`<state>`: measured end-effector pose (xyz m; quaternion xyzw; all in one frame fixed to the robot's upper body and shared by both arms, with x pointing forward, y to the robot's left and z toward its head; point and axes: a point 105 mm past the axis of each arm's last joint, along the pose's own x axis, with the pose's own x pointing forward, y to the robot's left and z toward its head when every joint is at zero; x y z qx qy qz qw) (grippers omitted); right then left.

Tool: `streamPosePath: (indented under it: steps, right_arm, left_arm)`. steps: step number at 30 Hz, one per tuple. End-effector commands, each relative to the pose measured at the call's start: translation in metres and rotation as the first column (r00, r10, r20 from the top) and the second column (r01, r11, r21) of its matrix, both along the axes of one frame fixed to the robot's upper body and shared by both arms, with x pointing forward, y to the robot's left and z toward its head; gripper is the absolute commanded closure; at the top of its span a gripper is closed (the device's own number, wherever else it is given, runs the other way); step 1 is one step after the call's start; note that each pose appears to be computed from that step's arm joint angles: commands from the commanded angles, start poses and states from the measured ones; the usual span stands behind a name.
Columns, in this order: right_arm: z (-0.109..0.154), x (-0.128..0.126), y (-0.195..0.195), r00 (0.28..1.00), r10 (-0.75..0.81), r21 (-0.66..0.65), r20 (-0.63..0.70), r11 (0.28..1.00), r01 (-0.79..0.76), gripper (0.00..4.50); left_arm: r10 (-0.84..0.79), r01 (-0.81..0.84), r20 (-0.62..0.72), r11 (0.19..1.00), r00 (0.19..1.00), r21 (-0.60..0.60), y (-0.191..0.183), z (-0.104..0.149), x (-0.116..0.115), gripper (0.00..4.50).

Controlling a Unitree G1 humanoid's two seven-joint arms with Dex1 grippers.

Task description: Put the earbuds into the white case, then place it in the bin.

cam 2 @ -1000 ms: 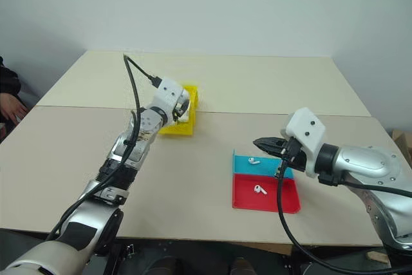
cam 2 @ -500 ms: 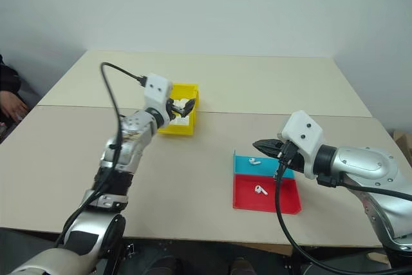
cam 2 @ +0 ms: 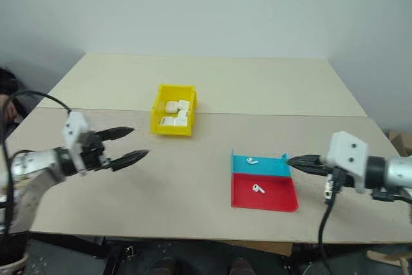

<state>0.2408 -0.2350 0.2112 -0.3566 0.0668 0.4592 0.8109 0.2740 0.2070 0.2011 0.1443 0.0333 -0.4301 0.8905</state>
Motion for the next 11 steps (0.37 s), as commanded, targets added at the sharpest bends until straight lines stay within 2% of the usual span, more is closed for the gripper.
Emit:
streamPosePath:
  steps: [1,5,11]
  right_arm:
    - [0.018,-0.006,-0.016,0.998,-0.003,-0.059,0.055,0.998,0.006,4.50]
    - [0.023,-0.010,-0.026,1.000,-0.006,-0.065,0.025,0.998,0.007,4.50]
    - [0.023,-0.006,-0.026,0.999,-0.012,-0.066,0.031,0.998,0.014,4.50]
  left_arm:
    - [-0.063,0.060,0.052,0.997,0.997,0.050,0.008,0.022,-0.022,0.02]
    - [-0.050,0.047,0.038,0.997,0.998,0.069,0.018,0.022,-0.037,0.02]
    - [-0.041,0.038,0.040,0.996,0.998,0.075,0.015,0.018,-0.045,0.02]
